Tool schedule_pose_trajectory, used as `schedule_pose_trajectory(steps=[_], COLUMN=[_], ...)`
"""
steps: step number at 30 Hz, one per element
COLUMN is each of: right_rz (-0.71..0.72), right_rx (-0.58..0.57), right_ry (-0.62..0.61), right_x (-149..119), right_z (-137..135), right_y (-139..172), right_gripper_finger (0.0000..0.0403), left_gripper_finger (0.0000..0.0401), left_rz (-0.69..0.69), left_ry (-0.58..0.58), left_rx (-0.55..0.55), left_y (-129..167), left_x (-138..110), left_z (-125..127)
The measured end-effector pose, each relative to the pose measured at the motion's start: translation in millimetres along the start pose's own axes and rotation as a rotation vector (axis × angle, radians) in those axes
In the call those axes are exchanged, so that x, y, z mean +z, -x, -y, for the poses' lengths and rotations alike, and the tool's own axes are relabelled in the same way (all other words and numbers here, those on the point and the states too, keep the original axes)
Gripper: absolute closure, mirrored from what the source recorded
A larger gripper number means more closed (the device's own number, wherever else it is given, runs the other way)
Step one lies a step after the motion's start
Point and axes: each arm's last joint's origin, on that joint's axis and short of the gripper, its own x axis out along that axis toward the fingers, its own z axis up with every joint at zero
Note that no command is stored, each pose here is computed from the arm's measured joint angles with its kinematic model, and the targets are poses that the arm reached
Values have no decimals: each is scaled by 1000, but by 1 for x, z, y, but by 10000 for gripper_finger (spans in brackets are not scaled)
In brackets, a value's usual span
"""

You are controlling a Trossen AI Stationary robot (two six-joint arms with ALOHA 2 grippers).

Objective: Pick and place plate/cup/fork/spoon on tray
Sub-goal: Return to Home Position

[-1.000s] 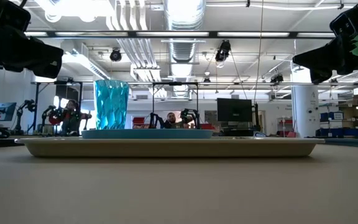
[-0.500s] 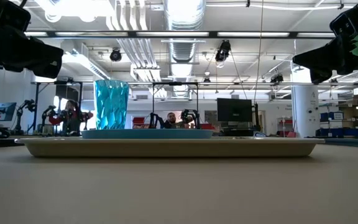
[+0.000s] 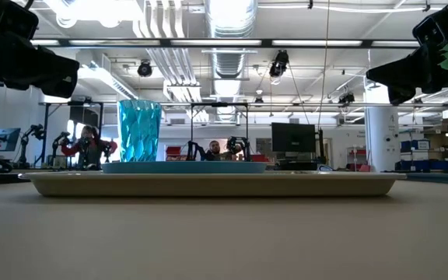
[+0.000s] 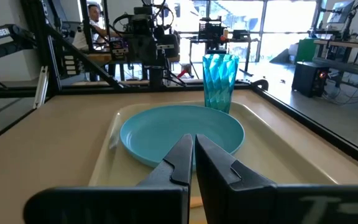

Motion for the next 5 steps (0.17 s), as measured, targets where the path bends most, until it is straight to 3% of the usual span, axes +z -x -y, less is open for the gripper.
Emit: schedule_pose_trajectory(steps=[5], right_rz=[0], right_rx=[0], right_ry=[0], right_x=[0], right_z=[0], right_y=[0], right_gripper_finger=[394], left_gripper_finger=[401], left_rz=[0], left_ry=[0], left_rx=[0], left_y=[0], left_x=[0], left_z=[0])
